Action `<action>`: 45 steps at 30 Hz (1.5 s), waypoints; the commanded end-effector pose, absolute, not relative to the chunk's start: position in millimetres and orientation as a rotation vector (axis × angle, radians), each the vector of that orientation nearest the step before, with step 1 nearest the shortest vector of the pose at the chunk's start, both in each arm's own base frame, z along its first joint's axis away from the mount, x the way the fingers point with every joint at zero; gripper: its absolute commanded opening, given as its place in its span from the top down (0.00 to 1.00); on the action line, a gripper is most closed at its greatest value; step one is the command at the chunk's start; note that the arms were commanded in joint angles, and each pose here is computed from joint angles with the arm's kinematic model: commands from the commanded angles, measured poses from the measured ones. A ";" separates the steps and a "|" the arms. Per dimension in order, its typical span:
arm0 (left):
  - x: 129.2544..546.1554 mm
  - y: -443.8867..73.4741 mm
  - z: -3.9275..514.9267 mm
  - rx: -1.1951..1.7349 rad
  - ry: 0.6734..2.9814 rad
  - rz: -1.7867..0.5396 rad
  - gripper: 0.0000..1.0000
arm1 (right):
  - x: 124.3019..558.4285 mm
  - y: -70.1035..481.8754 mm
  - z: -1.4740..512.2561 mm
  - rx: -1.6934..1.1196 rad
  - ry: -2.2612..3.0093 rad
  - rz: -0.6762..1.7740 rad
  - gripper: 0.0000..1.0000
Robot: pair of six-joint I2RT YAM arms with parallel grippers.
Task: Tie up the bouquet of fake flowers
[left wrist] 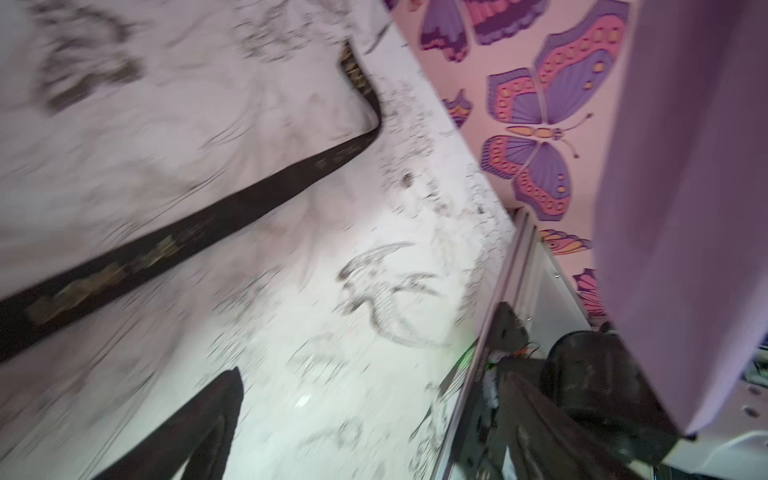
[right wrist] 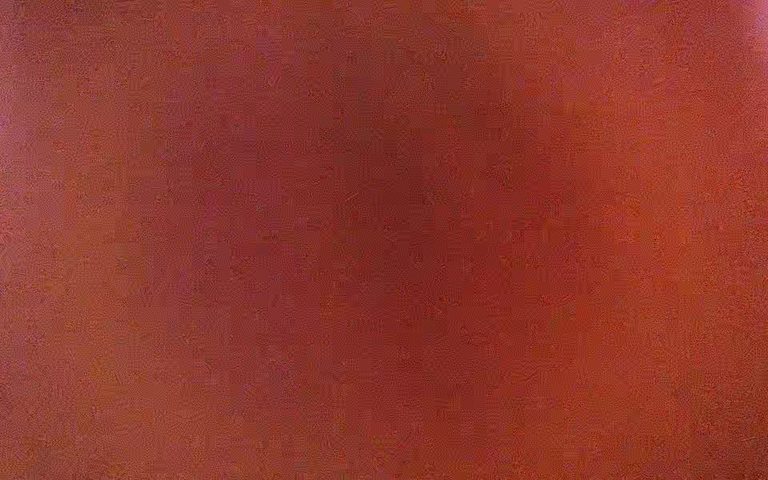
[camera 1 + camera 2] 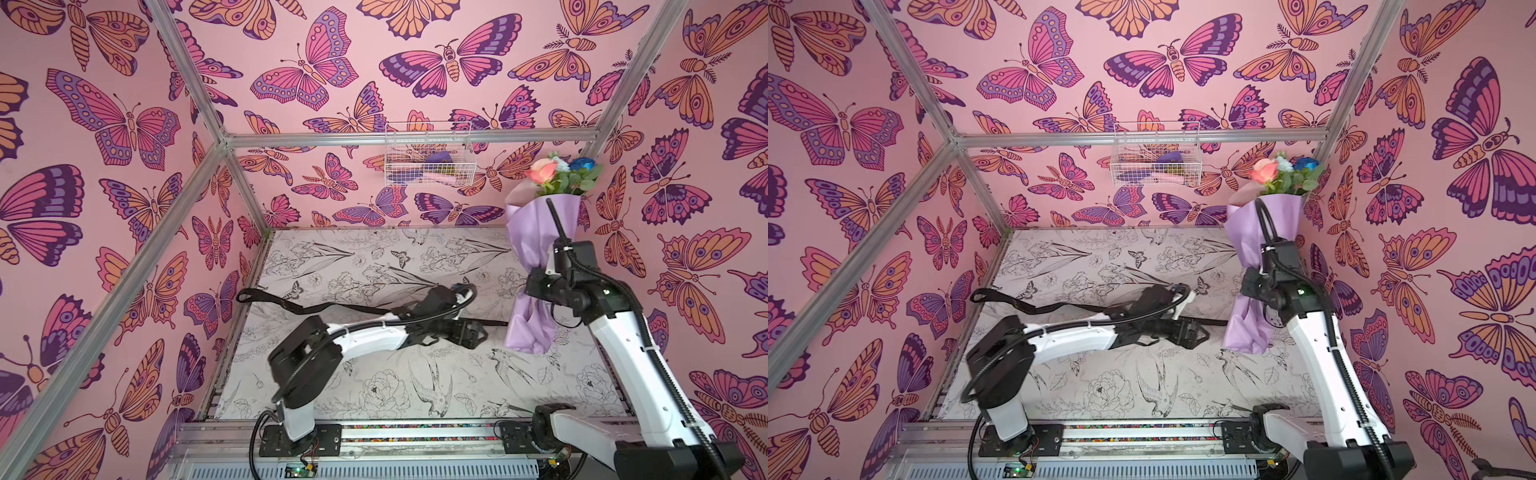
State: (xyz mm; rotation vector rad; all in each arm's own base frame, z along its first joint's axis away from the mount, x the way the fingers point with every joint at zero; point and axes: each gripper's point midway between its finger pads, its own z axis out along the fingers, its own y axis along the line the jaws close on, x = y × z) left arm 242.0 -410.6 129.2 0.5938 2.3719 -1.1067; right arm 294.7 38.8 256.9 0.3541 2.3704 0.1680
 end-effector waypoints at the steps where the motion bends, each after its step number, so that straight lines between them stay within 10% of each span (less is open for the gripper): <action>1: 266.7 -339.7 125.0 0.277 2.352 -0.998 0.02 | 288.3 72.7 262.9 0.374 2.289 0.275 1.00; 10: 273.0 -154.7 126.9 -0.226 2.381 -0.611 0.01 | 267.9 207.9 217.0 0.178 2.366 0.410 1.00; 21: 290.6 -94.6 113.5 -0.447 2.405 -0.567 0.01 | 294.9 347.3 139.9 0.023 2.555 0.418 1.00; 45: 328.7 -49.5 87.6 -0.716 2.355 -0.496 0.12 | 349.2 342.4 16.8 0.127 2.788 -0.002 0.94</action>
